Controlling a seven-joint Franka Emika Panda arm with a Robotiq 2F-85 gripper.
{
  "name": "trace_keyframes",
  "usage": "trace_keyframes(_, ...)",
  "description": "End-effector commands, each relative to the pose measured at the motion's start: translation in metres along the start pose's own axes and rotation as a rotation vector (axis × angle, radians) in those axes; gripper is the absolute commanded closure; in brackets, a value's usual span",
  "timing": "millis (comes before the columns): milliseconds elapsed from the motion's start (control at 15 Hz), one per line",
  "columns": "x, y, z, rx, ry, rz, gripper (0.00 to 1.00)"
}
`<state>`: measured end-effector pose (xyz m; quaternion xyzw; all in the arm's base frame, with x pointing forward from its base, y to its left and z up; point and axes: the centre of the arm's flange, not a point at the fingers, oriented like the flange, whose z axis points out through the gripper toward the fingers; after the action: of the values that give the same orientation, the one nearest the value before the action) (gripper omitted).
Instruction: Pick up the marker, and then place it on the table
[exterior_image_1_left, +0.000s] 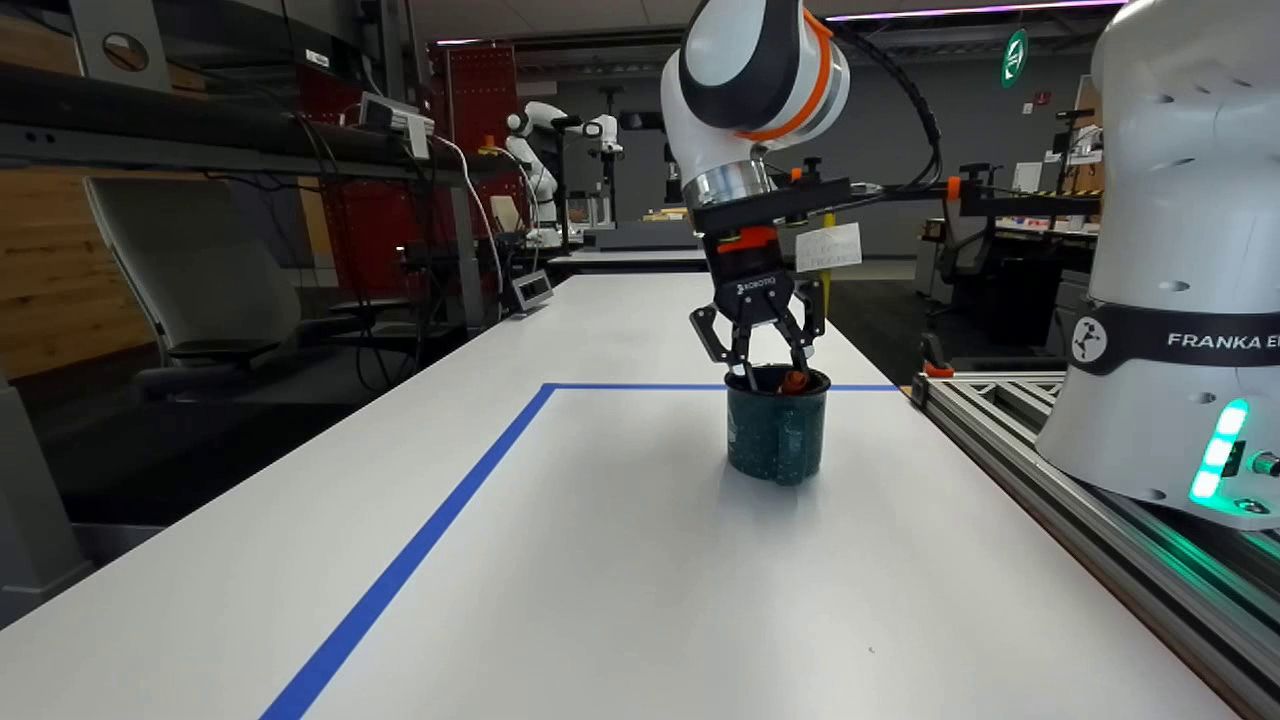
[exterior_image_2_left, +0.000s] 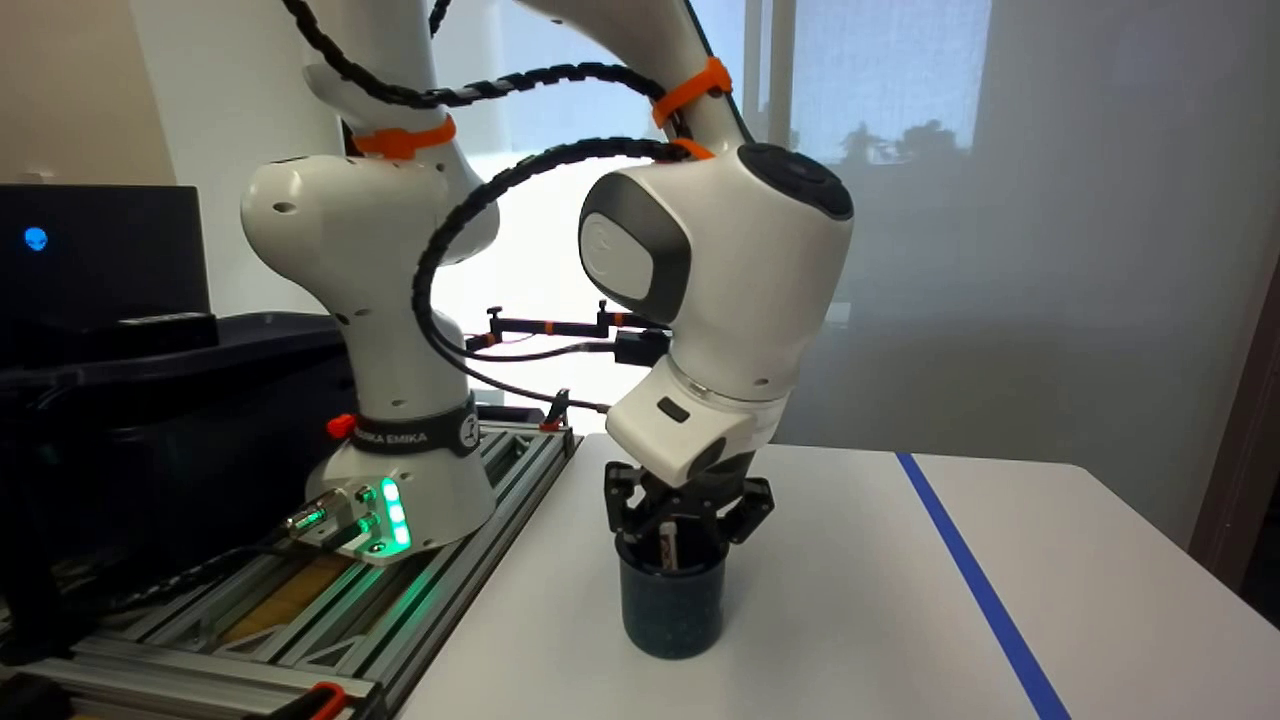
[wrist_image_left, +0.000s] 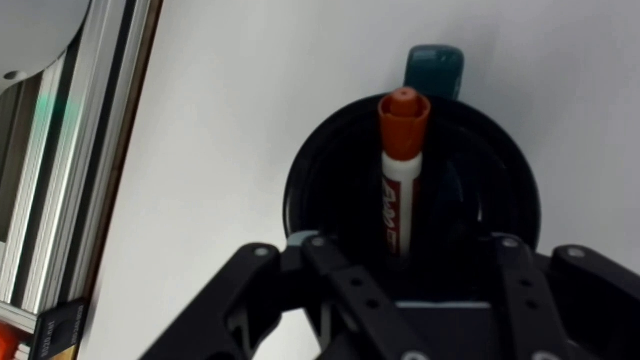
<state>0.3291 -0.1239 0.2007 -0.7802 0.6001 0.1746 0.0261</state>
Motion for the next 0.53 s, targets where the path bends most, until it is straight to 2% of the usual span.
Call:
trace_keyframes(0, -0.029, 0.0377, 0.0242, 0.012, -0.007, -0.033, 0.42)
trace_keyframes(200, -0.03, 0.0377, 0.0257, 0.021, -0.034, -0.047, 0.43)
trace_keyframes(400, -0.0302, 0.0369, 0.029, 0.036, -0.068, -0.054, 0.5)
trace_keyframes(467, -0.0301, 0.0366, 0.0304, 0.043, -0.075, -0.057, 0.58)
